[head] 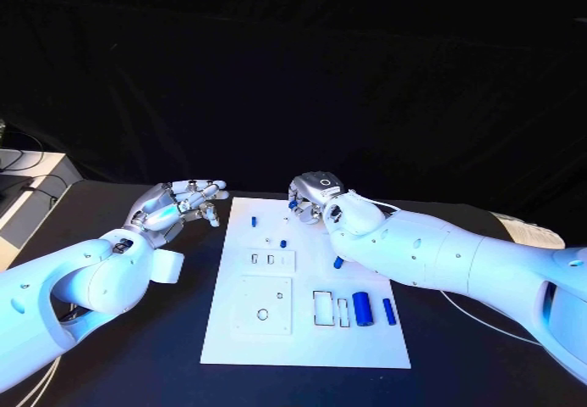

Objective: Assemble the parts on the task board

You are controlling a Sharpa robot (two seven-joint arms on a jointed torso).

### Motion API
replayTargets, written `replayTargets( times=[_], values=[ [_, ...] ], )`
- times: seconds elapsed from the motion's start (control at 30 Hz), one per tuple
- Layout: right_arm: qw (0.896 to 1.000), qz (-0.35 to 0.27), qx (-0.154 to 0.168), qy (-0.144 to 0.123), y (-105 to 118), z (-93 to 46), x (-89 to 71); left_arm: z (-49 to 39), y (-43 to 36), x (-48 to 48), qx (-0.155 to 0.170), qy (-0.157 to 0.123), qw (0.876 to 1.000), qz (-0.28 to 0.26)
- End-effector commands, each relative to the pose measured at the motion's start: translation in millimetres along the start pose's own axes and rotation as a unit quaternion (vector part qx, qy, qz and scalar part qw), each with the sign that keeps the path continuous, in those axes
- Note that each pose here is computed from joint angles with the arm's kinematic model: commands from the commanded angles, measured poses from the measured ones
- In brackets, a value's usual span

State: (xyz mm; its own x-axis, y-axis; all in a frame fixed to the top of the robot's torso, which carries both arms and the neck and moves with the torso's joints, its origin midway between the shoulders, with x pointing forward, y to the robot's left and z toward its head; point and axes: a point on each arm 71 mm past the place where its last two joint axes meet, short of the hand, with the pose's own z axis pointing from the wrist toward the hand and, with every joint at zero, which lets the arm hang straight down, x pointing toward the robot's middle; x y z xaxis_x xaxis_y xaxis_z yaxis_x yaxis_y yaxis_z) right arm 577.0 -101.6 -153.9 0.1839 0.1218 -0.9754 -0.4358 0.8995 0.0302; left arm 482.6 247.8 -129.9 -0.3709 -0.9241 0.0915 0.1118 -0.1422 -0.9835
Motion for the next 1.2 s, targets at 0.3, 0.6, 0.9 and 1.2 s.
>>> replayTargets(
  times=[0.3, 0.6, 0.9, 1.2],
  values=[
    [1.0, -0.012, -0.001, 0.017, 1.9, 2.4, 4.6, 0.7, -1.7, 4.4, 0.006, 0.012, 1.0, -0.001],
    [1.0, -0.009, -0.003, 0.019, 4.3, 3.7, 5.7, 0.6, -2.0, 4.1, 0.006, 0.012, 1.0, -0.001],
    [1.0, -0.002, -0.002, 0.018, 6.0, 6.8, 6.7, 0.6, -2.3, 4.8, 0.006, 0.014, 1.0, 0.0],
    [1.0, -0.001, 0.003, 0.02, 4.9, 7.6, 7.3, 0.5, -2.4, 5.6, 0.005, 0.016, 1.0, 0.001]
  ],
)
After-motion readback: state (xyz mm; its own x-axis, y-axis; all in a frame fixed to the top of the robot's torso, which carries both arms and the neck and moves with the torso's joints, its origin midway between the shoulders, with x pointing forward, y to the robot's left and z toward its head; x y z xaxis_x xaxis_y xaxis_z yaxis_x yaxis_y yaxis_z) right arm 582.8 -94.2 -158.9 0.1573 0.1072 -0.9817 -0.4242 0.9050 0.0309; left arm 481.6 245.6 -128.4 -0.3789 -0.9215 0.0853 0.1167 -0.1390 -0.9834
